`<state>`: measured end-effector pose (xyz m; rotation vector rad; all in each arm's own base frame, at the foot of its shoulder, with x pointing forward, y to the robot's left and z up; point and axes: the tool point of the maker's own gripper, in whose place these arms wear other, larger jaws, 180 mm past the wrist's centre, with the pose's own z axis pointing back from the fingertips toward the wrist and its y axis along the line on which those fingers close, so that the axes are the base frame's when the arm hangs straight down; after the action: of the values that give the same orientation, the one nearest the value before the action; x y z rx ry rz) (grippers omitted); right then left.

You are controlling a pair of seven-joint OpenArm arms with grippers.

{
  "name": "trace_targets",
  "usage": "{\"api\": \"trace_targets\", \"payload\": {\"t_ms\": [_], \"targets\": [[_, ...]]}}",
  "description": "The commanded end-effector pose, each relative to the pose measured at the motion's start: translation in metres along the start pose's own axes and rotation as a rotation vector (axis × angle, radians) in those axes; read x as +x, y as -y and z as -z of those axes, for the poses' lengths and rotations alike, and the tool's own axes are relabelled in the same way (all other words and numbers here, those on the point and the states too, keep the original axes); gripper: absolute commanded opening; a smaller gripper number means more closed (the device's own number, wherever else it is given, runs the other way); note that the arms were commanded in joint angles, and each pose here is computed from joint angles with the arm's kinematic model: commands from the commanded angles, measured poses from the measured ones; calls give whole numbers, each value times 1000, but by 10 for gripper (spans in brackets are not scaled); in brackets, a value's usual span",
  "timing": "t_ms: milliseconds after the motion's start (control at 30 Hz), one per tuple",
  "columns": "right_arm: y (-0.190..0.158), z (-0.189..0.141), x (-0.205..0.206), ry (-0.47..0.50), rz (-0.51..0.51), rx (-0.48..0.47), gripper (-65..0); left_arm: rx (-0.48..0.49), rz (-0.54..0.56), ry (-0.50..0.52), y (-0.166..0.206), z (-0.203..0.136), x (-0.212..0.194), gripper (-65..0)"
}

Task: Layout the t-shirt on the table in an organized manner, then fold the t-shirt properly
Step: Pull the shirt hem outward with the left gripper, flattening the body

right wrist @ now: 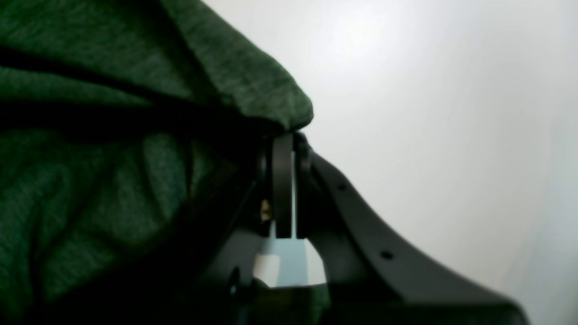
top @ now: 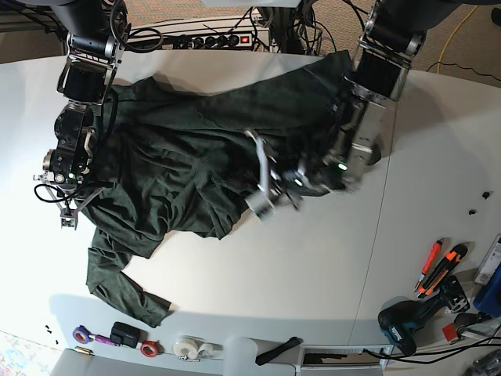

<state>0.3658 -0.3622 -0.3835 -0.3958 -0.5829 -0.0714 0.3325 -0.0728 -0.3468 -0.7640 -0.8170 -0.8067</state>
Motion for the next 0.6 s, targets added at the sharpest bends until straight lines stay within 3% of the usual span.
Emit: {"api": "trace_targets", "payload": {"t_ms": [0,133,300,400,567], "targets": [[9,-4,14,30,11,-15,-650,48,25,101,-19,-15,38,-650],[9,-4,14,30,11,-15,-650,262,-30,187,-86,-61,66,-650],[9,-4,14,31,11,-14,-650,510,-13,260,-148,-117,88,-650],[9,-4,14,31,11,-15,-650,562,40,265,-159,-130,98,-650],[9,-4,14,31,11,-14,-650,554,97,300,-157,-125,119,-650]]}}
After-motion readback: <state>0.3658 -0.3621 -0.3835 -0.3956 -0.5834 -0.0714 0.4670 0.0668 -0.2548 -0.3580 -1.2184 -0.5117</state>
